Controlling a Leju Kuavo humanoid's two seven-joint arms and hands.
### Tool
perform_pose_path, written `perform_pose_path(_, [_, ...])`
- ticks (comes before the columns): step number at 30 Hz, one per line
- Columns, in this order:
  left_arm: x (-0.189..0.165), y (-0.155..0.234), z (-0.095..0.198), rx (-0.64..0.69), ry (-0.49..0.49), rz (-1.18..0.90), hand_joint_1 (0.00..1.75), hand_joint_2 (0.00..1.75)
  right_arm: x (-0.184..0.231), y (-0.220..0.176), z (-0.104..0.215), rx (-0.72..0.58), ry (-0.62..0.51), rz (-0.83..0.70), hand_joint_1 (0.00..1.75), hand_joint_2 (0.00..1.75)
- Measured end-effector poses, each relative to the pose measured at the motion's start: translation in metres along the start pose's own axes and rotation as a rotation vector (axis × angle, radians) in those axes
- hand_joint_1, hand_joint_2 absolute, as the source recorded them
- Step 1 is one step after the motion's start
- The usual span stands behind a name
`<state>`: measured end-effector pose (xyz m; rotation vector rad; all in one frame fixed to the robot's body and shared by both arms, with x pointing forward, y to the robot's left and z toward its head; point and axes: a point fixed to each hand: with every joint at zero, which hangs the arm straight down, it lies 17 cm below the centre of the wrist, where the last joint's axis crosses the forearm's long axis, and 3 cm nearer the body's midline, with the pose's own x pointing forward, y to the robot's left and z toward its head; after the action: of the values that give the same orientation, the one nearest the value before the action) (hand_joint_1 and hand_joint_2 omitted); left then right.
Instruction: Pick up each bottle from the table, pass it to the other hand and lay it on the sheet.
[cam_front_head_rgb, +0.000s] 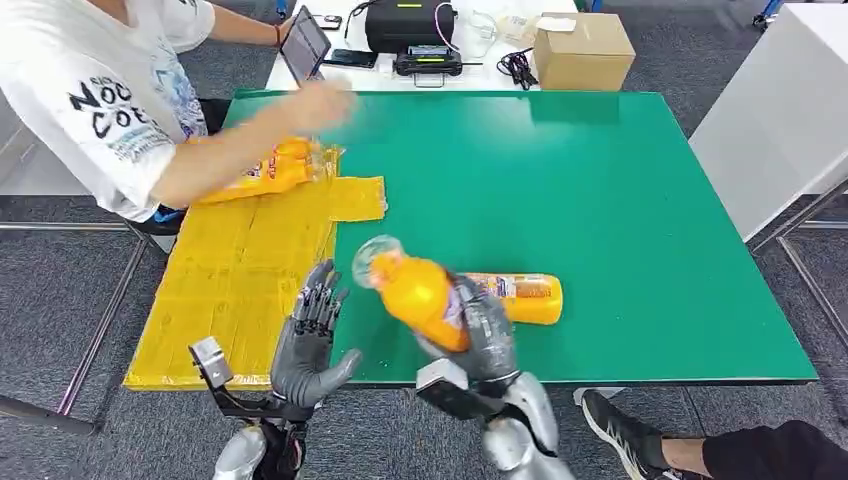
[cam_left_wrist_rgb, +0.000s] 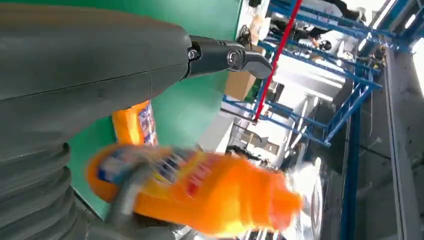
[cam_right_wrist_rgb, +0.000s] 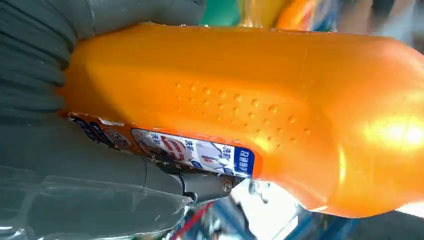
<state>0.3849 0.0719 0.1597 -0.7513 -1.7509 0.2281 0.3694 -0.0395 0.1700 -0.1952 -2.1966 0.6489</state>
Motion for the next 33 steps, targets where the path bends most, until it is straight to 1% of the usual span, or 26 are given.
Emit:
perform_pose_path(5, [-0.001, -0.009, -0.001, -0.032, 0.004, -0.004, 0.0, 1.75, 0.009, 0.038, 0.001, 0.079, 0.013, -0.081, 1.75, 1.75])
perform_pose_path(14, [-0.008, -0.012, -0.001, -0.043, 0.024, -0.021, 0.0, 1.75, 0.02, 0.073, 0.0, 0.163, 0.003, -0.103, 1.75, 1.75])
perform_pose_path(27, [-0.013, -0.01, -0.002, -0.042, 0.036, -0.025, 0.0, 1.75, 0.018, 0.083, 0.0, 0.193, 0.011, -0.107, 1.75, 1.75])
perform_pose_path(33, [-0.02, -0.008, -0.001, -0.042, 0.058, -0.032, 0.0, 1.75, 0.019, 0.089, -0.001, 0.211, 0.012, -0.106, 1.75, 1.75])
